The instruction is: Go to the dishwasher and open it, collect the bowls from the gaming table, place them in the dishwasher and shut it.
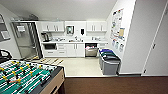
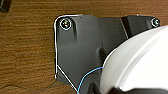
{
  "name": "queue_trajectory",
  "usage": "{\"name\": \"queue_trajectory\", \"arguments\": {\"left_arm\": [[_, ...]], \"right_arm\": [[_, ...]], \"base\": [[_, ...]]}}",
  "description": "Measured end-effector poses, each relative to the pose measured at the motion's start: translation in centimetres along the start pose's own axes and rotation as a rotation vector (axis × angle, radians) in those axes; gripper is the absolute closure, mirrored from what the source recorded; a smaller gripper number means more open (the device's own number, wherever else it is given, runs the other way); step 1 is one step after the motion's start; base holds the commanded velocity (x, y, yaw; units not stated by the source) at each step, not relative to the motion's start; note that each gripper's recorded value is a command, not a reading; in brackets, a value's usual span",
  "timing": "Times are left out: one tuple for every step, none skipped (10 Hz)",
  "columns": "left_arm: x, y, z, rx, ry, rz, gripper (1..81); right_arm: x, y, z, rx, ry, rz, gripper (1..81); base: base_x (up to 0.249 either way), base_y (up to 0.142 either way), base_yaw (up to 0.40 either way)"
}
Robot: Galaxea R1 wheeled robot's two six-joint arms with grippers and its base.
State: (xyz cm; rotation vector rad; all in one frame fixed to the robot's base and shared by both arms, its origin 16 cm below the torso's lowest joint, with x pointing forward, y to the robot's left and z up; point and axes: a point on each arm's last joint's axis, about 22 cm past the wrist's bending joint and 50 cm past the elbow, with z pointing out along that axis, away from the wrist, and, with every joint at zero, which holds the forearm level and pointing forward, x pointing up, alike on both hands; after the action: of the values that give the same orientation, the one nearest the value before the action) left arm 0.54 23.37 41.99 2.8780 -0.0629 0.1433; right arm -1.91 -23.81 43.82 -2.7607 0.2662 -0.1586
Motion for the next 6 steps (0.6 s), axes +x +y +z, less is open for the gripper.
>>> {"name": "queue_trajectory", "arguments": {"left_arm": [[-0.01, 0.00, 0.00, 0.000, 0.000, 0.000, 81.1], [-0.04, 0.00, 0.00, 0.000, -0.001, 0.000, 81.1], [-0.05, 0.00, 0.00, 0.000, -0.001, 0.000, 81.1], [-0.06, 0.00, 0.00, 0.000, -0.001, 0.000, 81.1], [0.02, 0.03, 0.01, 0.000, 0.000, 0.000, 81.1], [-0.04, 0.03, 0.01, 0.000, -0.001, 0.000, 81.1]], "right_arm": [[0.02, -0.02, 0.01, 0.000, 0.001, 0.000, 81.1], [0.02, 0.00, 0.00, 0.000, 0.001, 0.000, 81.1], [0.00, -0.07, 0.02, 0.001, 0.001, 0.000, 81.1], [-0.05, 0.08, -0.03, -0.001, -0.001, 0.000, 81.1], [0.01, -0.02, 0.01, 0.000, 0.000, 0.000, 81.1], [0.07, -0.05, 0.01, 0.001, 0.002, 0.000, 81.1]], "base": [[0.168, 0.000, 0.000], [0.168, 0.000, 0.000], [0.168, 0.000, 0.000], [0.168, 0.000, 0.000], [0.169, 0.000, 0.000], [0.169, 0.000, 0.000]]}}
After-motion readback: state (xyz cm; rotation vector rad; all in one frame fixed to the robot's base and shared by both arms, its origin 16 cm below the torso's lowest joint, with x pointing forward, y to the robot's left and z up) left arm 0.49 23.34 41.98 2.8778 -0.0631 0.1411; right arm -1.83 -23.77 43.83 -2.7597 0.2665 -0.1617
